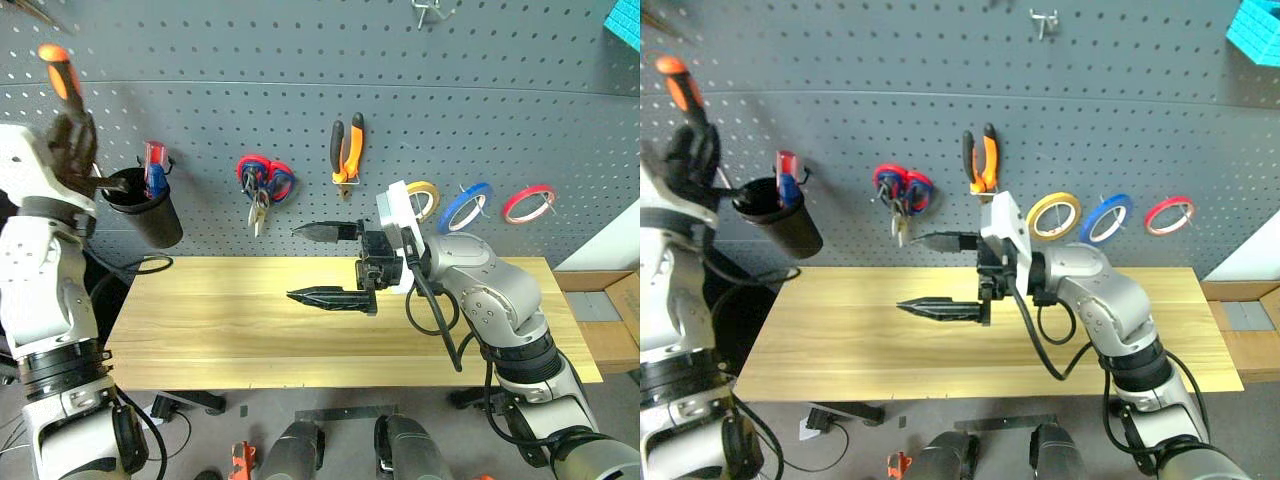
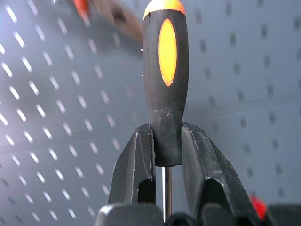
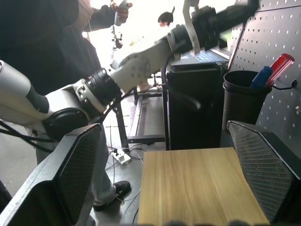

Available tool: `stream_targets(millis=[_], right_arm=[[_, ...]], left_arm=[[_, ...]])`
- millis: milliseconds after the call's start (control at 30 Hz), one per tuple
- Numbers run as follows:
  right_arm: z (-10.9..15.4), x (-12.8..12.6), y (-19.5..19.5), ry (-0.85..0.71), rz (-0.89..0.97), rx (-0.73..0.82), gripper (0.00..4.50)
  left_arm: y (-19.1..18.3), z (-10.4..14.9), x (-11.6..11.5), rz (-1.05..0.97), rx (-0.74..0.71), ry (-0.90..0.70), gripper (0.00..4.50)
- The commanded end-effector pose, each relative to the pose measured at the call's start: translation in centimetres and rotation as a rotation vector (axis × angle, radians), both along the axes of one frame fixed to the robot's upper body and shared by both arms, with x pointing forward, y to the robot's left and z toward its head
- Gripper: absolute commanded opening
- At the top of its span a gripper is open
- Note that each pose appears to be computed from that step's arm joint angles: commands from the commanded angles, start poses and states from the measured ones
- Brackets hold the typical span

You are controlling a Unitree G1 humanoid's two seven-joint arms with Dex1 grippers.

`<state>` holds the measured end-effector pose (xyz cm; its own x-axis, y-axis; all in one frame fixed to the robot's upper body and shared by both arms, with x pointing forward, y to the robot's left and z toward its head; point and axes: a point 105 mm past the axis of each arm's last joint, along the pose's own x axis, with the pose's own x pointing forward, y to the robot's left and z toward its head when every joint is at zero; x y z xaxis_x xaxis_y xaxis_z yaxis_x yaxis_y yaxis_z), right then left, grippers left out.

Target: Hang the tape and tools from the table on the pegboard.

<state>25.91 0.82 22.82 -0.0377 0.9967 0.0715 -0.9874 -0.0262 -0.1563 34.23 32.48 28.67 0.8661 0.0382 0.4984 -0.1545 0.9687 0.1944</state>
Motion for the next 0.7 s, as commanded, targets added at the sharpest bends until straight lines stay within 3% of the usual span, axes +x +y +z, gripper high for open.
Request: stream_targets(millis=[33,233,367,600,700], right_arm=[[1.0,-0.5,0.2,-0.053,0.018,0.011,4.5],[1.0,-0.5,0.1,-0.052,0.014,0.008,4.5],[0.9,-0.5,0.2,-0.051,0.015,0.006,4.5],[0.9,-0.3,0.3,-0.05,0.019,0.007,4.5],[0.7,-0.2,0.0,-0.048,0.019,-0.005,4.5]], left_arm=[[-0.6,0.5,-0.1,-0.018,0.032,-0.046,0.45],[0.6,-1.6,-0.3,-0.001,-0.063,0.061,0.45],[0.9,-2.3,-0.6,-0.001,-0.046,0.119,0.45],[1.0,-1.7,-1.5,0.015,-0.04,0.092,2.78],[-1.1,-0.3,-2.4,-0.1,-0.009,0.038,3.75]])
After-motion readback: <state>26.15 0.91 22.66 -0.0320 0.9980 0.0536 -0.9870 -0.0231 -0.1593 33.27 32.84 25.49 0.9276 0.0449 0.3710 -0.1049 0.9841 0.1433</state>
